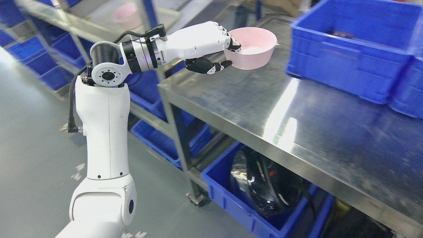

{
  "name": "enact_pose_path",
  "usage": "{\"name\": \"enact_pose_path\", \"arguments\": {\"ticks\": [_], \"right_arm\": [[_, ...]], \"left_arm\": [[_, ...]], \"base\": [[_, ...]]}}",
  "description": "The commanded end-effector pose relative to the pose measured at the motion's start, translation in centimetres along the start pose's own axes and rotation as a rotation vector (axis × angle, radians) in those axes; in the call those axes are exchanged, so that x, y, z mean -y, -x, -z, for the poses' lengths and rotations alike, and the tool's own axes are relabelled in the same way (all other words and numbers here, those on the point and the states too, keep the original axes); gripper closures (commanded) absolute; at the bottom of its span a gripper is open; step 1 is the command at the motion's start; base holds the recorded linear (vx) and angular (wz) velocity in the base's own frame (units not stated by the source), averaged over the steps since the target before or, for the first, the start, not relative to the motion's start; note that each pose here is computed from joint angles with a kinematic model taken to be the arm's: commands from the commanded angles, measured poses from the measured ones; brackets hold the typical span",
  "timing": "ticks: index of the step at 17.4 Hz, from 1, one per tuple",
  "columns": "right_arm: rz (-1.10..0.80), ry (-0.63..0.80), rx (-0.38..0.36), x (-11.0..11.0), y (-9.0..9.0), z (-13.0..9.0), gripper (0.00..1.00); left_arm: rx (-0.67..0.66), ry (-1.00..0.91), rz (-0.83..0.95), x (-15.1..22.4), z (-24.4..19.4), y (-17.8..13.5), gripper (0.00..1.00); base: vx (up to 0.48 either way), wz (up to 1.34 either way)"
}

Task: Stack pink IKEA bowl on shelf middle layer
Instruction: 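Hold the pink bowl raised in the left hand while driving to the rack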

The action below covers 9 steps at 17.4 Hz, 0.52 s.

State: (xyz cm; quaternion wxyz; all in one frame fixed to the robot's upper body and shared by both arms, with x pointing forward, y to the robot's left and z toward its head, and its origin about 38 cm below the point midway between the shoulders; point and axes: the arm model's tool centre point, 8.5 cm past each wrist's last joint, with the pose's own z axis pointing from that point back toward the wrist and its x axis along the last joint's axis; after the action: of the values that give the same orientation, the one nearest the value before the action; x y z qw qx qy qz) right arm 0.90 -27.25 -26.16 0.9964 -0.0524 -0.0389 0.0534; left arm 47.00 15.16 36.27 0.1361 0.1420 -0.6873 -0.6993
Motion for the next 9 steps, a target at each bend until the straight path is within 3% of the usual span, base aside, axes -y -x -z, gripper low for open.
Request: {"name": "enact_pose_path", "arguments": {"ticks": [1, 9], "right_arm": [[-0.001, 0.014, 0.011, 1.09, -0.18, 0.05, 0.0], [-0.001, 0.014, 0.013, 1.1, -0.28, 0.05, 0.0]], "left_arm": [[-0.01, -0.019, 0.009, -0.46, -0.57, 0.17, 0.99], [-0.008, -0.051, 0.017, -0.91, -0.58, -0.02, 0.99]], "base": [[0.022, 1.54], [0.038, 1.52]]}}
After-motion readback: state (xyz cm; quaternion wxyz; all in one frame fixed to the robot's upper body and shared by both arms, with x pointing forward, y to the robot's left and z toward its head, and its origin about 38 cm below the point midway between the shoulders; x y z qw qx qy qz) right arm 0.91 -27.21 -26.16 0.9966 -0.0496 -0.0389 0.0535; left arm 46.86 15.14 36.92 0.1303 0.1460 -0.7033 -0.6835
